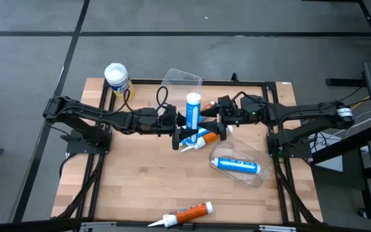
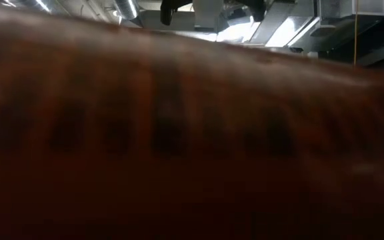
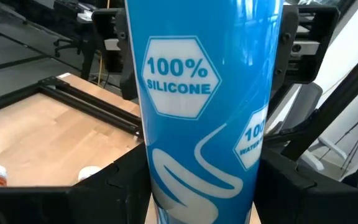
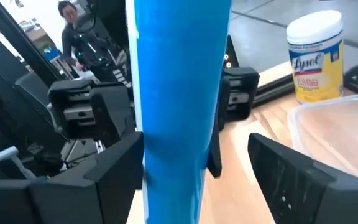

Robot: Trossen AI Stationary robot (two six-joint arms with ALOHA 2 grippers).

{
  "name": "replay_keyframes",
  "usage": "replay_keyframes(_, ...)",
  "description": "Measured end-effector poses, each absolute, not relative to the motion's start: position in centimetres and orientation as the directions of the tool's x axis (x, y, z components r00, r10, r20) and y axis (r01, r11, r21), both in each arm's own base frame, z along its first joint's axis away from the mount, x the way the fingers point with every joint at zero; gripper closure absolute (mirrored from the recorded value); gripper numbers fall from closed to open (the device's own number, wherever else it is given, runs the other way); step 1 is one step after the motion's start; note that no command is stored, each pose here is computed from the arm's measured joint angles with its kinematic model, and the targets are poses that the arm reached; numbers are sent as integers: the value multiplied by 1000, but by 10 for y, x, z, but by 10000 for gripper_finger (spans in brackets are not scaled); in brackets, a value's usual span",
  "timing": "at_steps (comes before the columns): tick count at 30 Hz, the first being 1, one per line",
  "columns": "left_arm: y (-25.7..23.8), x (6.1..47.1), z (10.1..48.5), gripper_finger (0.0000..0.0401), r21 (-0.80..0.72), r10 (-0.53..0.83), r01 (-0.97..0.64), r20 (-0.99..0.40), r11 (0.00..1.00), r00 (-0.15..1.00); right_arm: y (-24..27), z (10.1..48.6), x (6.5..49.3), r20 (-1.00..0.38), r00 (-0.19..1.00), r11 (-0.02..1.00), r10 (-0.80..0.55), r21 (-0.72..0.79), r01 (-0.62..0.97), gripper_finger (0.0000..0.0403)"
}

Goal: Pick & place silicon tubes, Sealant and Lysol wipes
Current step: Put the left blue sealant into the transparent bin

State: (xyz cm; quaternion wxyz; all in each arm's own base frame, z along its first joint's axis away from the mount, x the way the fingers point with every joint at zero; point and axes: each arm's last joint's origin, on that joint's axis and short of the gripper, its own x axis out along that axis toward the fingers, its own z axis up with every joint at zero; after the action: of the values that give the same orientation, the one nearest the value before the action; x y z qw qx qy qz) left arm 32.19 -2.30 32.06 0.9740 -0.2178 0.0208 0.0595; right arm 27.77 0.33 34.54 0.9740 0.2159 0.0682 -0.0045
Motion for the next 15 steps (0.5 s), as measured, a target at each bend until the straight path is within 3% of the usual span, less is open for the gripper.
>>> replay_keyframes(15,-24,322,321,191,-430,84,-105,-67,897,994,-1,337,308,-5,995,893,96,443,-84,114)
